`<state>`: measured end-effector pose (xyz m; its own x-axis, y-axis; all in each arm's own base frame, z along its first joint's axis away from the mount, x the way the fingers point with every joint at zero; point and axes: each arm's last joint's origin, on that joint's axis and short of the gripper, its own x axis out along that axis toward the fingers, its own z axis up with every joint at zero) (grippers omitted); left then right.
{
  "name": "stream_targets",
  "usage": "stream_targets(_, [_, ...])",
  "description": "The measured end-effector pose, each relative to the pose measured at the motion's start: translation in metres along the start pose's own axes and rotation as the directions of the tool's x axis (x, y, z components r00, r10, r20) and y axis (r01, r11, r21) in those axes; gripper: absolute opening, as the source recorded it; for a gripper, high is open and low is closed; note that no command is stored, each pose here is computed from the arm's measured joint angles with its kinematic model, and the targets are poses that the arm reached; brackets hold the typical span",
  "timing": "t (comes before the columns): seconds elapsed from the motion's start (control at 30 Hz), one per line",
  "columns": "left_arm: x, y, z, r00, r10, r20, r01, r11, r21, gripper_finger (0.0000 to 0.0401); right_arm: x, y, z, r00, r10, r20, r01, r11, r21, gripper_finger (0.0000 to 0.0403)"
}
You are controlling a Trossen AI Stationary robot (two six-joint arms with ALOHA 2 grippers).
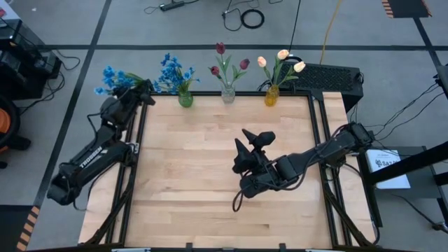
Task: Sort flowers into vase by color
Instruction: Put the blue flowers into the green flower vase
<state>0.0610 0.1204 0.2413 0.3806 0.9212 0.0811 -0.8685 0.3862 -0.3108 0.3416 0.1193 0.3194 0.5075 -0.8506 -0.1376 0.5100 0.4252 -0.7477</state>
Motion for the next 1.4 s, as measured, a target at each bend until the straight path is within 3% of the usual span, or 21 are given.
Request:
stream_targets(0.2, [-0.001,-0.012,0.008,0.992,-0.089,0.086,0.088,0.996,0.009,0.0014,0.007,-0.002,0.0,1.0,-0.013,-0.015,0.013,1.0,0.001,0.0222])
stream_targets(0.8, [0.005,-0.053,-0.002,0.937,-0.35,0.018,0.35,0.936,-0.024,0.0014,0.013,-0.003,-0.001,0.999,-0.022,-0.027,0.022,1.0,0.002,0.0222])
stream_targets(1.03, [0.019,-0.05,-0.005,0.975,-0.207,0.085,0.208,0.978,-0.004,0.0014,0.013,-0.003,-0.001,0.999,-0.019,-0.027,0.019,1.0,0.002,0.0222])
stream_targets(1.17, [0.027,-0.053,-0.002,0.976,-0.197,0.095,0.199,0.98,-0.011,0.0014,0.013,-0.003,-0.001,0.999,-0.019,-0.027,0.019,1.0,0.002,0.0222])
stream_targets(1.3, [0.029,-0.068,0.019,0.939,-0.325,0.113,0.331,0.943,-0.032,0.0014,0.013,-0.003,-0.001,0.999,-0.019,-0.028,0.019,1.0,-0.001,0.0222])
stream_targets(1.4, [0.03,-0.078,0.027,0.919,-0.391,0.053,0.393,0.919,-0.037,0.0014,0.013,-0.003,-0.001,0.999,-0.019,-0.028,0.019,1.0,-0.005,0.0222])
